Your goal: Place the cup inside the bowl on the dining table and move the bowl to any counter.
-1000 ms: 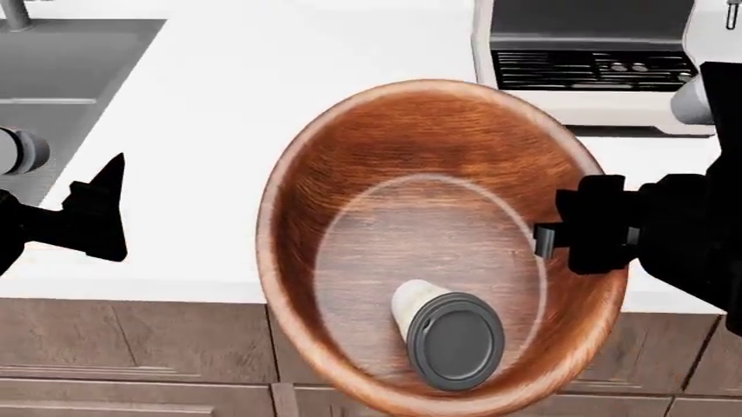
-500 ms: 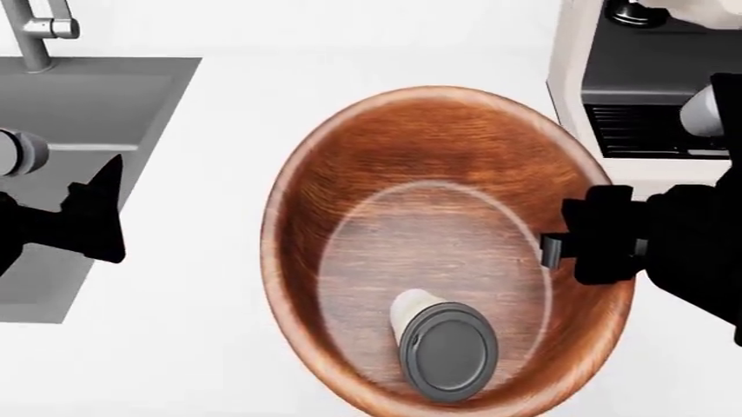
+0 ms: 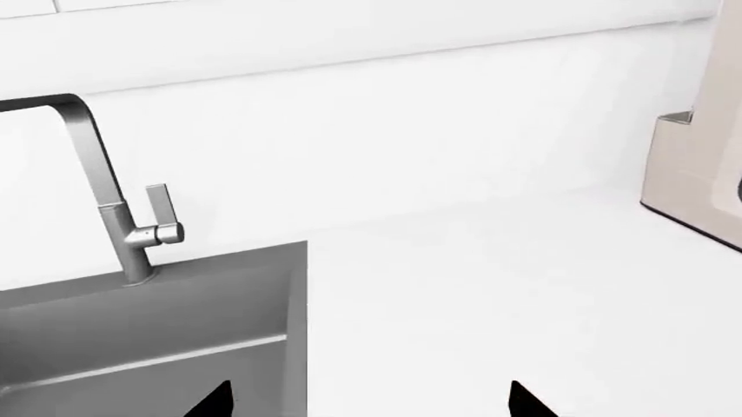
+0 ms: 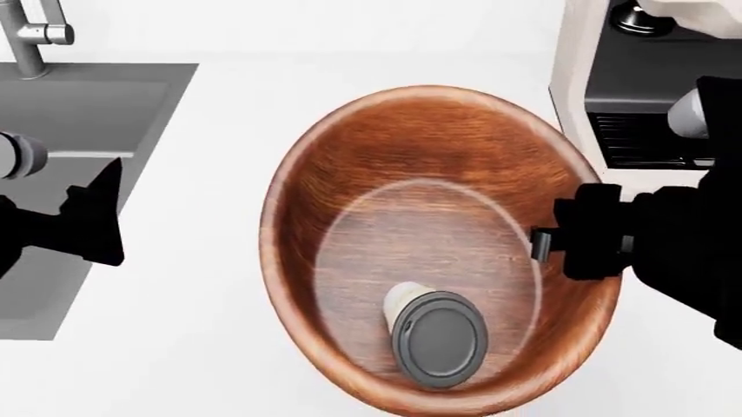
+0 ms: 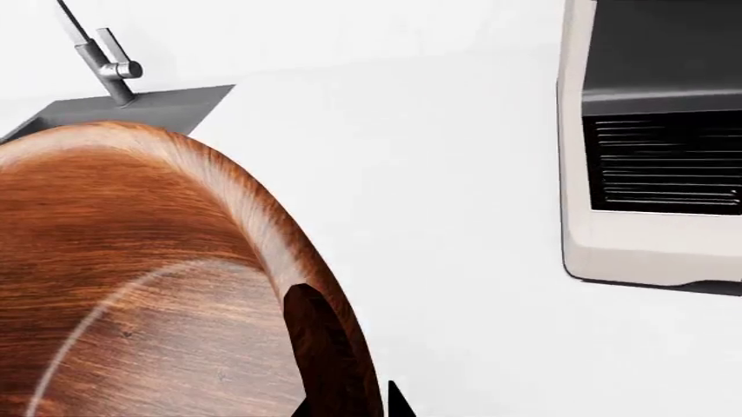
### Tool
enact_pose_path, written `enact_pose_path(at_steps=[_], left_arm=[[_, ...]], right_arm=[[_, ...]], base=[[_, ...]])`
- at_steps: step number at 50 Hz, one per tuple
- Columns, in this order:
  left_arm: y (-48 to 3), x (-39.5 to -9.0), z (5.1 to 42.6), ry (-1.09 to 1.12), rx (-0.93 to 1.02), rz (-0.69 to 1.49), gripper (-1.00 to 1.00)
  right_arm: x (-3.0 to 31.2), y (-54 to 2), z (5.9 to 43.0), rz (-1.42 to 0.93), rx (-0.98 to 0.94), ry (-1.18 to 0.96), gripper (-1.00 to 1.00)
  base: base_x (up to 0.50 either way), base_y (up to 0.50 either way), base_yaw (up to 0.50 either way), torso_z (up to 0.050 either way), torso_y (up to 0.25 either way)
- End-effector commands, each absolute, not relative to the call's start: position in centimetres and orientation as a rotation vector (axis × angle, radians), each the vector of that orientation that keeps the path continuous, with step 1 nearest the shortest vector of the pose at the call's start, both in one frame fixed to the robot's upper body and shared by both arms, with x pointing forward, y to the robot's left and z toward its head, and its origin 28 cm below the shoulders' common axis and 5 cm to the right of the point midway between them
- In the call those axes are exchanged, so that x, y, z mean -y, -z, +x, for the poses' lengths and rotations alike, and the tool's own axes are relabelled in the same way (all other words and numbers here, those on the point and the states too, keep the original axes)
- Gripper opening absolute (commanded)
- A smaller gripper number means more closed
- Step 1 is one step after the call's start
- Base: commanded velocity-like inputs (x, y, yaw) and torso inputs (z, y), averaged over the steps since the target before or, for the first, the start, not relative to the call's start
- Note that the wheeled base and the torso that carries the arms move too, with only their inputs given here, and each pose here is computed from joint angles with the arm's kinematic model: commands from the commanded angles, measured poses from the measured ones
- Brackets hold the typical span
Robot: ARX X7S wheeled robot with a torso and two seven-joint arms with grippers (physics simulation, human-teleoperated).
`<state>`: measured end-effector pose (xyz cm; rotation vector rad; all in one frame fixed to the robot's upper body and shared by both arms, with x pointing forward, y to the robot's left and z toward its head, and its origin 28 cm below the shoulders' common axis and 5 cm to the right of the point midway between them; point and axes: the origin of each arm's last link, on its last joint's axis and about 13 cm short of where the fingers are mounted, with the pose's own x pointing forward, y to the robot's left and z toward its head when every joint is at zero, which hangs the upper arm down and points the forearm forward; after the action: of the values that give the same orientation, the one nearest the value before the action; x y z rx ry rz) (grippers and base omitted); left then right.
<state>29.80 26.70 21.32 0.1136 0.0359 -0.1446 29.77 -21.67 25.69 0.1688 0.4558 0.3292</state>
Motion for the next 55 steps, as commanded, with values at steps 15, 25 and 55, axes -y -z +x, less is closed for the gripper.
enact_pose_path(at_steps=[15,25,55], left_arm=[[-21.0,-26.8,29.9,0.137,-0.045,0.107,1.00],[-20.7,-26.9,30.0,0.138,-0.047,0.100,1.00],[-20.0,-27.3,29.6,0.146,-0.057,0.078,1.00]], right_arm=[[20.2,-25.1,36.8,0.295,-0.448,-0.319,-1.00],[19.5,-23.4,40.0,0.354,-0.487,-0.307,-1.00],[16.3,-19.9,40.7,0.266,-0.607,-0.299,-1.00]], base=[[0.00,0.00,0.00,0.001,0.000],[0.00,0.00,0.00,0.000,0.001],[0.00,0.00,0.00,0.000,0.000]])
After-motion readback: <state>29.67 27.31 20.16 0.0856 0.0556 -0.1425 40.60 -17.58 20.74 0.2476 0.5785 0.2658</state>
